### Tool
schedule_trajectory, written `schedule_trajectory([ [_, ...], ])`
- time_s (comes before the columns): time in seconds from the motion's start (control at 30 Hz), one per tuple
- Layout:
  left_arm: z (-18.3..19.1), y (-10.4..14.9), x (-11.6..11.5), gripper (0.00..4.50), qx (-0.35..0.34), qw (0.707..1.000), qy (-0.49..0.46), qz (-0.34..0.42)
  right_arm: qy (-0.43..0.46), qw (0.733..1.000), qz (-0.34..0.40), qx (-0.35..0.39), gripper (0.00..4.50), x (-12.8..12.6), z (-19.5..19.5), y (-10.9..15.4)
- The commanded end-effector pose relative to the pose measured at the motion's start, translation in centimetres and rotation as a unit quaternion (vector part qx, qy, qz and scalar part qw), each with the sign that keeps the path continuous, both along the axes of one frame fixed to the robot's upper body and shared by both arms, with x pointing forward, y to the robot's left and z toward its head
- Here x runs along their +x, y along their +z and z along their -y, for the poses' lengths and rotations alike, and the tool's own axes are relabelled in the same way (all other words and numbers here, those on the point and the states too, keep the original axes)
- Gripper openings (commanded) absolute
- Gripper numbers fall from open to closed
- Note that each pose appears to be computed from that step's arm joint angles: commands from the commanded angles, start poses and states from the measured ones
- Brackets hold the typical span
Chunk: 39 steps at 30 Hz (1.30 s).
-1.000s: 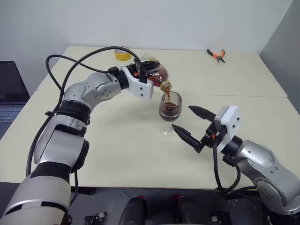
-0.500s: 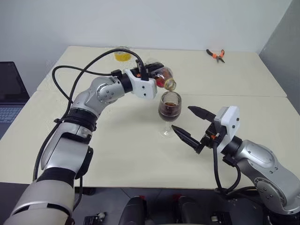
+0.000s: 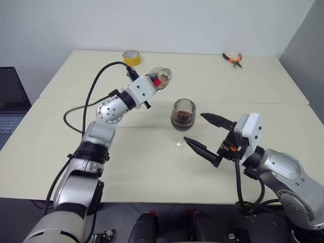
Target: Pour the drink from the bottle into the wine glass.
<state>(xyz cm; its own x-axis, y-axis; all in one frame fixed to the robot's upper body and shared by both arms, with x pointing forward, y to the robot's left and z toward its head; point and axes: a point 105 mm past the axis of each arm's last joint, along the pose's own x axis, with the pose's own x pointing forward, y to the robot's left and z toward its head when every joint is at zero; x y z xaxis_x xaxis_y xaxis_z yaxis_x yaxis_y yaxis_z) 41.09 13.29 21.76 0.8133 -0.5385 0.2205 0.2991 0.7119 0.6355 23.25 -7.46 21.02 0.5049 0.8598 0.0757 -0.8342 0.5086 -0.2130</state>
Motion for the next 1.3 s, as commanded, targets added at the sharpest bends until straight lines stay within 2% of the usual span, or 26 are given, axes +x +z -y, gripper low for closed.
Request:
schedule_trajectory([
  [0.03, -2.3, 1.2, -0.2, 0.85, -0.085, 0.995, 0.056, 0.006, 0.029, 0.999, 0.015, 0.003, 4.50, -1.1, -0.2, 1.3],
  [0.17, -4.4, -0.7, 0.0, 0.84, -0.139, 0.985, 0.100, -0.023, 0.045, 0.999, 0.009, 0.000, 4.50, -1.2, -0.4, 1.7],
  [0.27, -5.6, -1.2, 0.3, 0.84, -0.170, 0.977, 0.121, -0.031, 0.053, 0.999, 0.005, -0.005, 4.50, -1.3, -0.5, 1.8],
  [0.4, -8.4, -2.9, 1.0, 0.84, -0.238, 0.953, 0.180, -0.057, 0.056, 0.998, 0.003, -0.009, 4.50, -1.0, -0.5, 2.3],
  [0.57, -8.6, -5.3, 1.4, 0.84, -0.289, 0.931, 0.201, -0.100, 0.058, 0.998, 0.002, -0.009, 4.50, -1.0, -0.6, 2.5],
  [0.8, -7.9, -6.3, 1.7, 0.84, -0.287, 0.928, 0.204, -0.121, 0.063, 0.998, 0.001, -0.007, 4.50, -1.0, -0.8, 2.5],
  [1.17, -8.9, -7.3, 2.6, 0.84, -0.274, 0.926, 0.214, -0.145, 0.065, 0.998, -0.003, -0.005, 4.50, -0.9, -1.0, 2.3],
  [1.3, -8.7, -7.0, 2.5, 2.16, -0.268, 0.933, 0.198, -0.135, 0.065, 0.998, -0.004, -0.004, 4.50, -0.9, -1.1, 2.2],
])
